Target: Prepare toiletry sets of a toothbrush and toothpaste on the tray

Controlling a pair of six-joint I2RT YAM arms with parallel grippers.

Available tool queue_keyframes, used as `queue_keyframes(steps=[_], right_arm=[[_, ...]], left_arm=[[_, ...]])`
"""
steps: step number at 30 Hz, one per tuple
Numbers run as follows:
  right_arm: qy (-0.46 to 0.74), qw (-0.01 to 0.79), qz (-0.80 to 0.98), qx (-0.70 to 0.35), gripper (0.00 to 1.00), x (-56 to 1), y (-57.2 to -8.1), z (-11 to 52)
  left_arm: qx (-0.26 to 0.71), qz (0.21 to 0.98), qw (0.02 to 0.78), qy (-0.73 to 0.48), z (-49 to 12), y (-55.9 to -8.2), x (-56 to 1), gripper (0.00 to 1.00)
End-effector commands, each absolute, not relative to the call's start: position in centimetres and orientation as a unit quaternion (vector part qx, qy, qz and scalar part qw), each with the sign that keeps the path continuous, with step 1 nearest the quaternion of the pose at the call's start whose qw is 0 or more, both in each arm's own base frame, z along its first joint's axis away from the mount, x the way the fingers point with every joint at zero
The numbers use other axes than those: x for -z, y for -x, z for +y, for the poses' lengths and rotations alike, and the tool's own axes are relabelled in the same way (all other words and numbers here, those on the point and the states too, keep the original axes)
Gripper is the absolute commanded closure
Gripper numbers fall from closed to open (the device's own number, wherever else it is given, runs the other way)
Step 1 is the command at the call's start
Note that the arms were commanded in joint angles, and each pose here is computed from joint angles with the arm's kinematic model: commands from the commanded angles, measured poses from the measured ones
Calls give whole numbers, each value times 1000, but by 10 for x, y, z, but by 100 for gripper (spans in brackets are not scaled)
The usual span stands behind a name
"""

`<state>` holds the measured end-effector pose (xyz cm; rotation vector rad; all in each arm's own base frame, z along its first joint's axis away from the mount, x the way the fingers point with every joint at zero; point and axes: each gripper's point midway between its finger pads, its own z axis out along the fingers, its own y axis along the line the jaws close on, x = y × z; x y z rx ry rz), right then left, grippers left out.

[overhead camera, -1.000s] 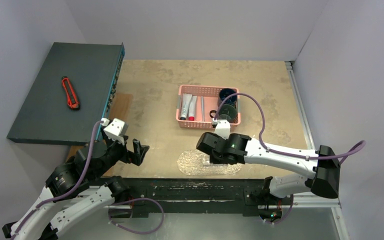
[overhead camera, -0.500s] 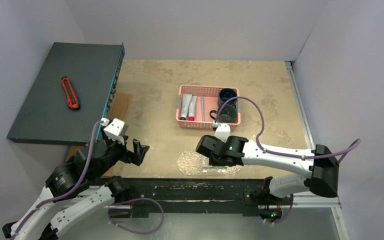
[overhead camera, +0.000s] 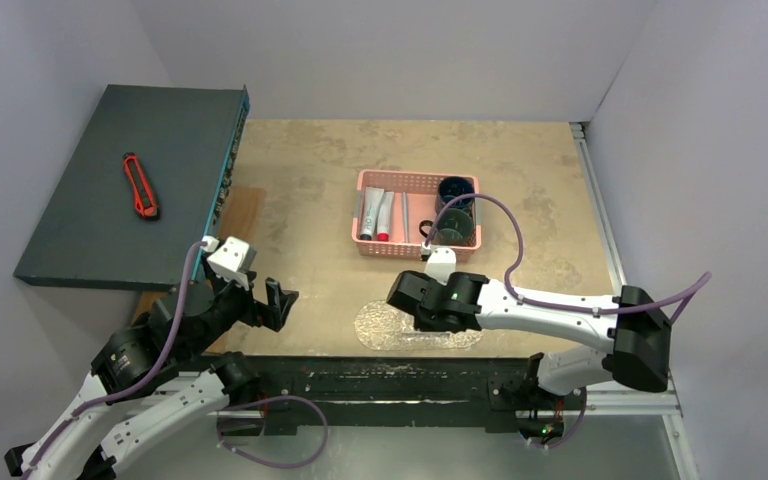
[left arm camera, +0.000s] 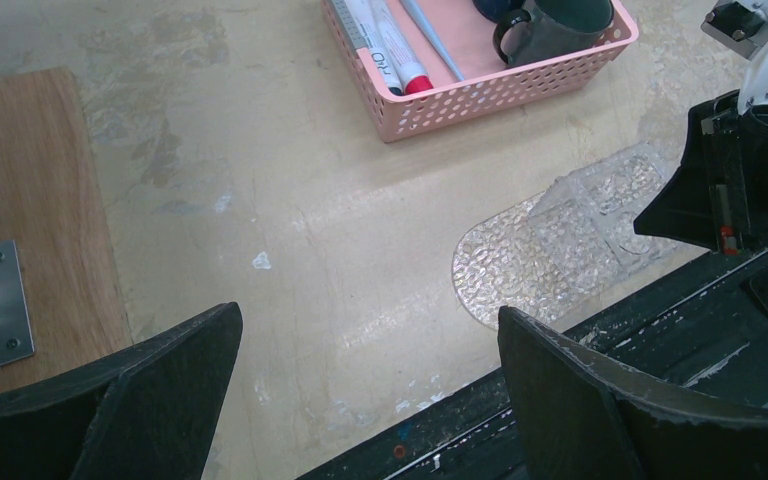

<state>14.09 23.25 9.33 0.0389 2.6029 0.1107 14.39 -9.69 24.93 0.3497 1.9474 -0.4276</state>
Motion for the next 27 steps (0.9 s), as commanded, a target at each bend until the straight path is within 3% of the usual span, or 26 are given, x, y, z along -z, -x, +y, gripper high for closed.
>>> queue_keyframes(steps=[1, 27], right_arm=[[-24, 286, 957, -47, 100, -98, -149, 240], [-7, 275, 960, -54, 100, -92, -137, 237]], left_arm=[[170, 816, 532, -147, -96, -147, -249, 1], [171, 815, 533, -147, -96, -147, -250, 1]])
